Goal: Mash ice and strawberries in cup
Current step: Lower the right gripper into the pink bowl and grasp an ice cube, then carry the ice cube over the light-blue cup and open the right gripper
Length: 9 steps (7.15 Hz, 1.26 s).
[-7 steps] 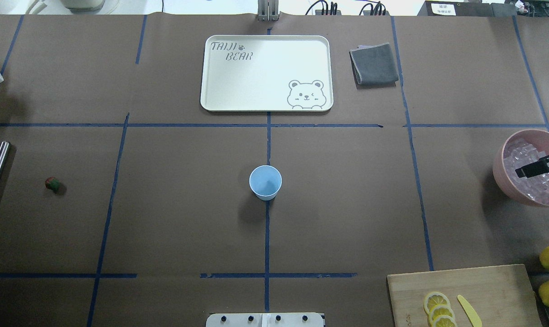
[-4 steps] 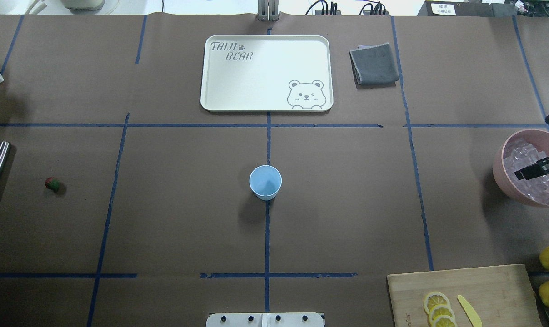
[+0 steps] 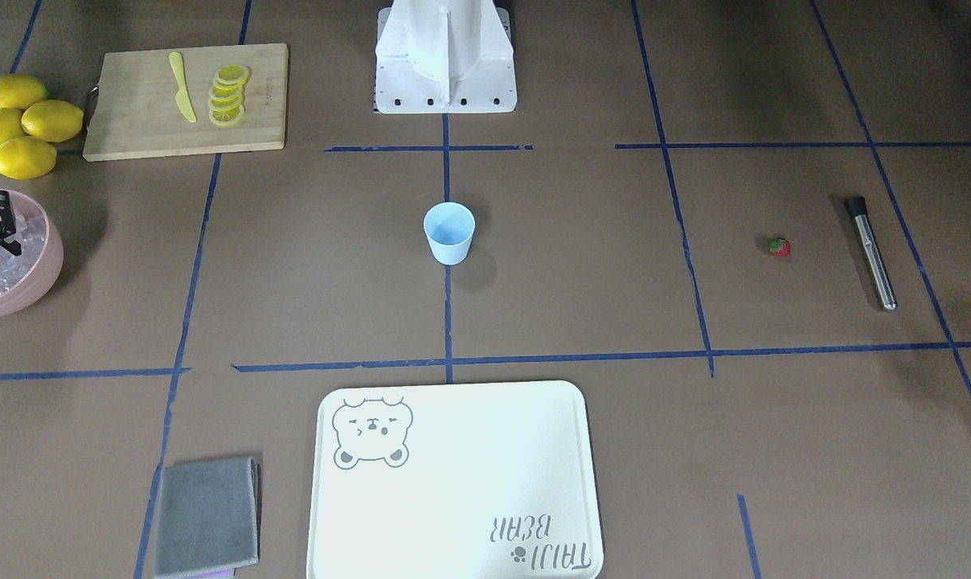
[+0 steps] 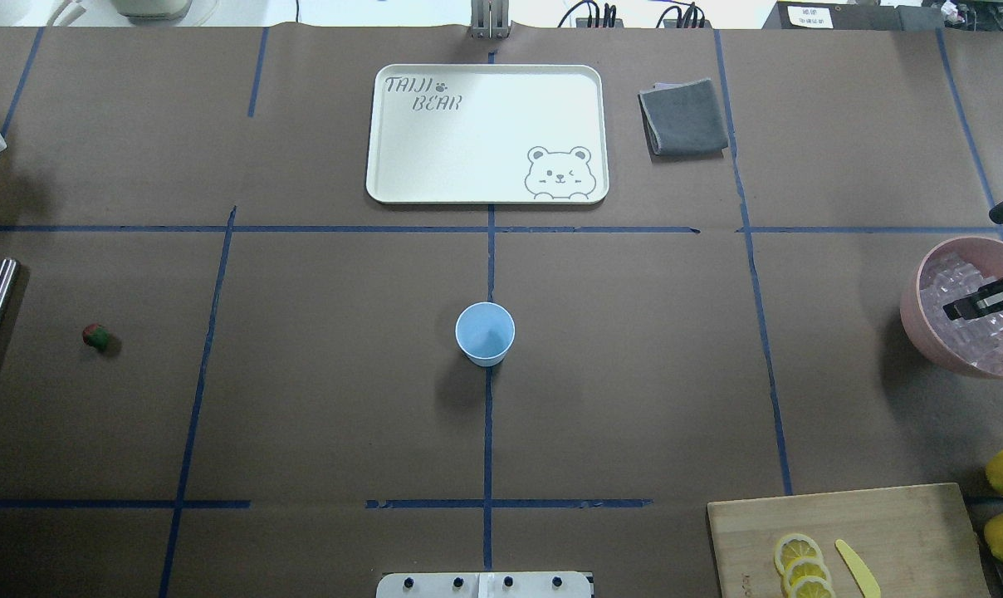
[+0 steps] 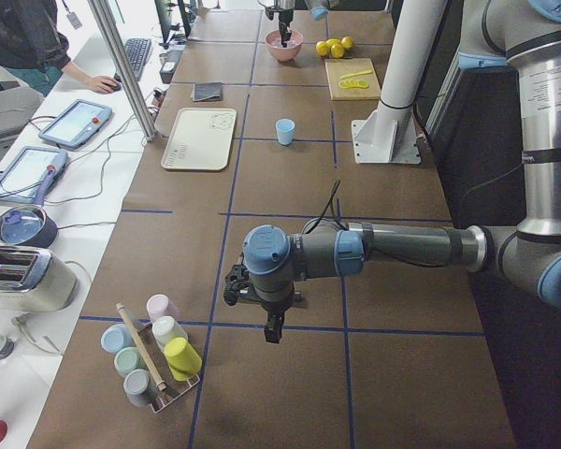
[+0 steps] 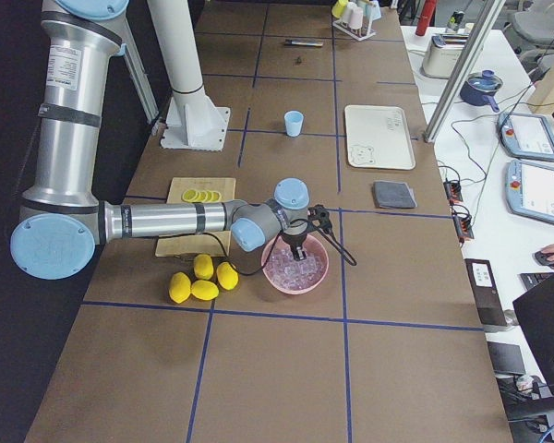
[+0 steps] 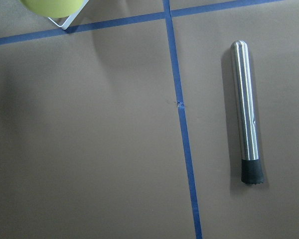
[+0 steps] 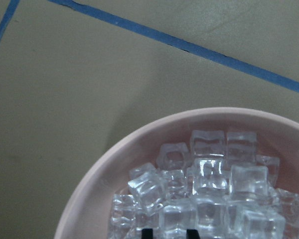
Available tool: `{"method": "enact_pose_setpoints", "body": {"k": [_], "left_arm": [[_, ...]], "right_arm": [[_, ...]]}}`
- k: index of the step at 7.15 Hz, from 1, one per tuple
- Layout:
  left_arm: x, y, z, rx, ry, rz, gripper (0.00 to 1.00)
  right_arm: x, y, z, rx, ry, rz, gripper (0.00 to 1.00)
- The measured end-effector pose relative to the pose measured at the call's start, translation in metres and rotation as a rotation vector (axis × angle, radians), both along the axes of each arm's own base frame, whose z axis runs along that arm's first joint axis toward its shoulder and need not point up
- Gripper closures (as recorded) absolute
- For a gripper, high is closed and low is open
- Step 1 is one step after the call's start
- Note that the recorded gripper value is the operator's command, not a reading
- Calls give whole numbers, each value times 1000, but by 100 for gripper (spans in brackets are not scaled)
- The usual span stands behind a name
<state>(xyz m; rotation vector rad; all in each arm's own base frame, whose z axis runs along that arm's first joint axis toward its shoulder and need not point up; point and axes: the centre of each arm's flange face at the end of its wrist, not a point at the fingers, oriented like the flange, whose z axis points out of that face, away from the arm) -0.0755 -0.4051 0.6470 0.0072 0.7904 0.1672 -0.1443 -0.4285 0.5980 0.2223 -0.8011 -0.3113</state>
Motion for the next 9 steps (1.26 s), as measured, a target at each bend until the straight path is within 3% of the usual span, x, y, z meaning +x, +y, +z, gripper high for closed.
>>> {"method": "enact_pose_setpoints", "body": {"k": [2, 4, 7, 9], "left_arm": [[0, 0, -1, 2, 0, 0, 0], [0, 0, -1, 3, 0, 0, 0], [0, -1, -2, 4, 1, 0, 0], [0, -1, -3, 7, 3, 0, 0]], "right_arm": [[1, 0, 0, 1, -1, -1, 97], [5, -6, -15, 7, -25, 10, 97], [9, -55, -91, -24, -80, 81, 98], [-43, -83, -163, -77, -119, 162, 100]]}}
